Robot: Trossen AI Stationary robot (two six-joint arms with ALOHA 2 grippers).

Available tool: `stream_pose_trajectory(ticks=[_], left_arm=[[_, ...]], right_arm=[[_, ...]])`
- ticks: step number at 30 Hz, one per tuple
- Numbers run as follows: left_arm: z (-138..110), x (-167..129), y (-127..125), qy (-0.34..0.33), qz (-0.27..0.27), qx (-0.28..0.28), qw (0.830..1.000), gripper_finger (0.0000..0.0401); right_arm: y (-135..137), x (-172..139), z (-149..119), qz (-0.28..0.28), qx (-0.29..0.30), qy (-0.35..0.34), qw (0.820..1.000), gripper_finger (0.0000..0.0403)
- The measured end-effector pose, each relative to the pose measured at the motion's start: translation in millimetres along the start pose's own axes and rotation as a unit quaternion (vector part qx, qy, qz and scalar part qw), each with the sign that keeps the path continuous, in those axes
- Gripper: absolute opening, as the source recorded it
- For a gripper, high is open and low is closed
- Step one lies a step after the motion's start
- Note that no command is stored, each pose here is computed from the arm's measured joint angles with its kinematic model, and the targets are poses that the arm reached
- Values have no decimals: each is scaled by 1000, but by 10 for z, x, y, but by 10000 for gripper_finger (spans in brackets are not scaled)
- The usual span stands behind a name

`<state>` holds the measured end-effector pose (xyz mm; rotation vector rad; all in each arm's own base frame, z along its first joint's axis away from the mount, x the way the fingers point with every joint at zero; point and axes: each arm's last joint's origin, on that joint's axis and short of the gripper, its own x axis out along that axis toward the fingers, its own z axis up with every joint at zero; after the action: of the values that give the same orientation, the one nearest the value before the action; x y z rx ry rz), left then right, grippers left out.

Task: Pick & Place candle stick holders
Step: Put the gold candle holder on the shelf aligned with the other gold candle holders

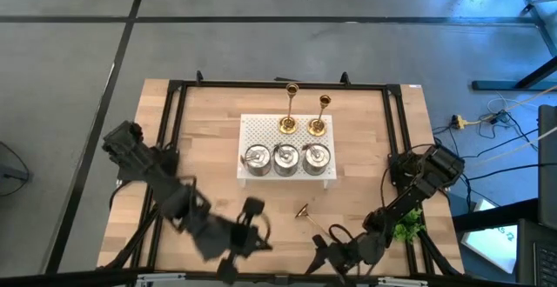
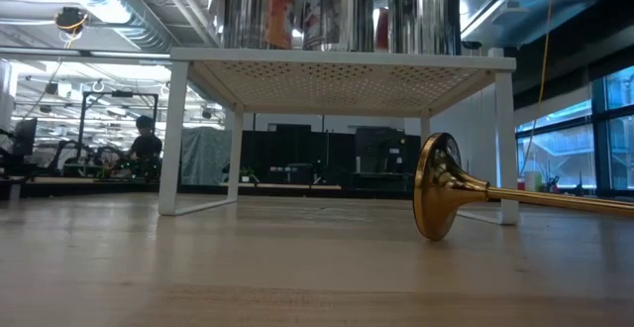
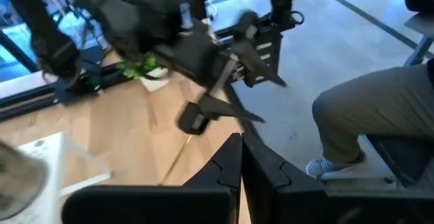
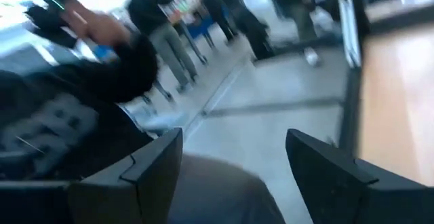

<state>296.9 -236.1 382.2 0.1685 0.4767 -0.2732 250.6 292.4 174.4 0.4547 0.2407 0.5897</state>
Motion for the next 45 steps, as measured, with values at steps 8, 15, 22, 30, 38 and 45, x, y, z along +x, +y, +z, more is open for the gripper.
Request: stream_pose_trajectory(ticks=[8, 15, 22, 30, 38, 45], left_arm=[[-356, 313, -622, -12, 38, 25, 999, 4], [-655, 834, -819, -1, 63, 18, 998, 3], [-758, 1088, -737, 6, 87, 10, 996, 6], [-721, 1168, -529, 10, 107, 16, 994, 4], [-742, 1252, -330, 42, 93, 50, 993, 41], [-762, 1295, -192, 61, 106, 51, 991, 81]], right_arm=[[153, -34, 71, 51, -46, -53, 996, 265], [217, -55, 24, 51, -78, -49, 994, 265], [359, -132, -99, -34, -152, -63, 986, 265], [439, -208, -230, -115, -171, -56, 977, 266], [542, -305, -363, -167, -181, -49, 968, 266], [567, -467, -517, -321, -189, -79, 925, 266]])
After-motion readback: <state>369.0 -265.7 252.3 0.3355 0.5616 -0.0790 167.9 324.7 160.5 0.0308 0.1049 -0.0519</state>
